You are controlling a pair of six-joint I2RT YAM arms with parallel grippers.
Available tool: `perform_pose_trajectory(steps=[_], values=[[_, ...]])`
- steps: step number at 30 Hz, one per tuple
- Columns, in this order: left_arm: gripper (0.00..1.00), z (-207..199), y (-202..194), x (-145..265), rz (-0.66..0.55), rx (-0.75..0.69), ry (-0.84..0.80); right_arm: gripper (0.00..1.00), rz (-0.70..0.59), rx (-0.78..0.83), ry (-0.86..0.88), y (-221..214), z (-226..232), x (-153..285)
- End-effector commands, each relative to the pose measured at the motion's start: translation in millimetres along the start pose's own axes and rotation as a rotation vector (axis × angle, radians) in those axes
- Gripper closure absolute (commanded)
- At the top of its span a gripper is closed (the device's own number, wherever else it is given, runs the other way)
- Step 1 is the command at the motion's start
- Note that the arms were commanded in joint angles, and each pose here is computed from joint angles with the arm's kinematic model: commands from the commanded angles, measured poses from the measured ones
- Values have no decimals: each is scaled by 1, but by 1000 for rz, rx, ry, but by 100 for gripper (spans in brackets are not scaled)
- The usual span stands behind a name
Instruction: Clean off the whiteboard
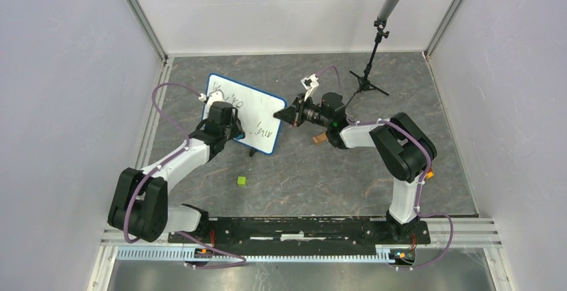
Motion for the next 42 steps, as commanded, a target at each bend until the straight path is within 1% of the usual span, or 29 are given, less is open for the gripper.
perform_pose_trajectory(steps=[1,3,9,13,15,18,21,22,26,28,30,35,42], values=[[83,-37,12,6,-35,-34,-112,100,-24,87,44,6,3,0],[83,-53,10,10,-40,-55,-144,100,-23,85,43,5,3,0],[83,-109,3,33,-94,-185,-256,100,-22,82,45,4,2,0],[83,-120,0,32,-109,-205,-280,100,-23,79,53,4,3,0],[83,-116,-1,27,-101,-199,-242,100,-23,77,55,4,4,0],[83,-105,4,26,-127,-198,-179,100,-22,79,54,4,3,0],[83,-81,11,22,-144,-169,-118,100,-23,79,55,4,3,0],[83,-68,7,20,-119,-166,-85,100,-23,78,55,4,3,0],[84,-22,10,13,-99,-89,-5,100,-23,76,59,3,4,0],[85,-9,12,12,-89,-86,27,100,-23,76,62,4,4,0],[85,-9,14,13,-91,-102,20,100,-22,75,61,3,4,0],[87,-36,15,15,-80,-166,-59,100,-23,73,61,3,4,0],[87,-106,-15,24,-51,-263,-201,100,-22,73,61,3,4,0]])
Point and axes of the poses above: each gripper's point midway between its finger pads, its own x axis back along the fingers, its own z axis along the line the jaws close on, y = z × x, the point moved 3 cm from there along x, back along the fingers, and after that the axes turned 10 degrees about -x, right-handed, at the moved point
